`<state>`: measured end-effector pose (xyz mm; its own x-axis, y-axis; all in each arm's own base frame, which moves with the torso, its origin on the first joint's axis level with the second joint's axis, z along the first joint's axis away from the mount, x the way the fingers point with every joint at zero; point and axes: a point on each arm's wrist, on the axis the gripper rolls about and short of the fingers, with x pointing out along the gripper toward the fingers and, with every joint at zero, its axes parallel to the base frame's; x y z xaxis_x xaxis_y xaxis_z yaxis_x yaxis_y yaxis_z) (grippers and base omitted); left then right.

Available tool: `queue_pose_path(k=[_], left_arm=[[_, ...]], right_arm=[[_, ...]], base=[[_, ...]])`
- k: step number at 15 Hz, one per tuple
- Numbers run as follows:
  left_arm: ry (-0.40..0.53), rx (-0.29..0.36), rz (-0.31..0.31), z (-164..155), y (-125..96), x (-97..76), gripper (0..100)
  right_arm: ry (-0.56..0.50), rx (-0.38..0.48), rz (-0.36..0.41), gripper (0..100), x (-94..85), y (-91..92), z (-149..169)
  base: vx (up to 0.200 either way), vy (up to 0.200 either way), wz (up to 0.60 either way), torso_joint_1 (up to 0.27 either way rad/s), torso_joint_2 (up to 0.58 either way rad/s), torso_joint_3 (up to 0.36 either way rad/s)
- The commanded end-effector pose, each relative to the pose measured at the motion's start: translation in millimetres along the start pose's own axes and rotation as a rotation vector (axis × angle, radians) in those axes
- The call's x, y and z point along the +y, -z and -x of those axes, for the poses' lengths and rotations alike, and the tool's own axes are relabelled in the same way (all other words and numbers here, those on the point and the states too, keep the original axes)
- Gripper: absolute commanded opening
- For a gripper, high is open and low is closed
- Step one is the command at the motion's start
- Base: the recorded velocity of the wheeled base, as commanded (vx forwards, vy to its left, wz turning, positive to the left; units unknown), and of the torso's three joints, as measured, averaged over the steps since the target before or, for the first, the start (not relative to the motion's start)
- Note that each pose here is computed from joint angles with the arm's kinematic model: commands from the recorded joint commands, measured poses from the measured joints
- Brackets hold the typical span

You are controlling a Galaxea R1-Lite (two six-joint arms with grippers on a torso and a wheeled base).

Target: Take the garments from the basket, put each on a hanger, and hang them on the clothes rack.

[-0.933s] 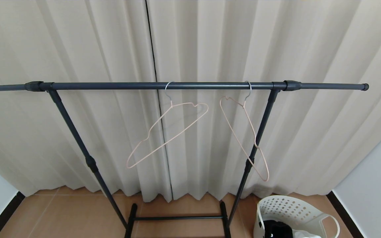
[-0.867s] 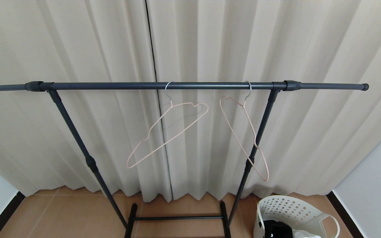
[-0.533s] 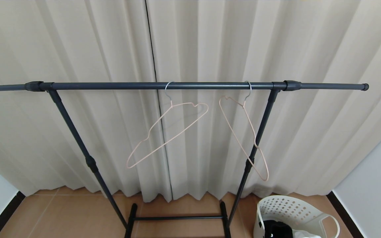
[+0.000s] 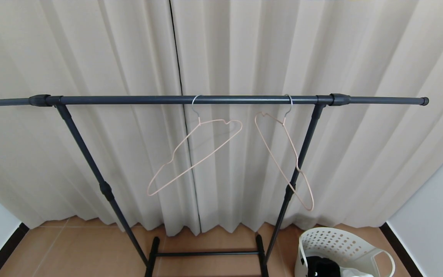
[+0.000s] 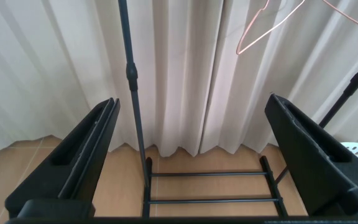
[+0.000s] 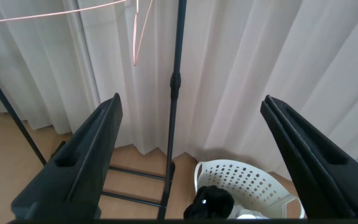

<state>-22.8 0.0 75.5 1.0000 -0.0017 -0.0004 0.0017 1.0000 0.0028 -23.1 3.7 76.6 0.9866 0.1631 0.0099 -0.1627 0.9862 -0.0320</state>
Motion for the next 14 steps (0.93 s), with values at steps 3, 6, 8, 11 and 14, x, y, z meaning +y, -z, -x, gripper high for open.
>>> queue_pose_path(k=[3,6,8,11,14], left_arm=[[0.0,0.0,0.001,0.0,0.0,0.0,100],[-0.002,0.0,0.003,0.0,0.0,0.0,100],[0.0,0.0,0.003,0.0,0.0,0.0,100],[0.0,0.0,0.001,0.0,0.0,0.0,100],[0.0,0.0,0.003,0.0,0.0,0.0,100]], right_arm=[[-0.002,-0.001,0.003,100,0.0,0.0,0.0],[-0.002,-0.001,0.0,100,0.0,0.0,0.0],[-0.003,-0.001,0.0,100,0.1,0.0,0.0],[-0.002,-0.001,-0.001,100,0.0,0.0,0.0],[-0.002,-0.001,-0.001,100,0.0,0.0,0.0]], base=[[0.0,0.0,0.0,0.0,0.0,0.0],[0.0,0.0,0.0,0.0,0.0,0.0],[0.0,0.0,0.0,0.0,0.0,0.0],[0.0,0.0,0.0,-0.041,0.09,0.054],[0.0,0.0,0.0,-0.139,0.33,0.18]])
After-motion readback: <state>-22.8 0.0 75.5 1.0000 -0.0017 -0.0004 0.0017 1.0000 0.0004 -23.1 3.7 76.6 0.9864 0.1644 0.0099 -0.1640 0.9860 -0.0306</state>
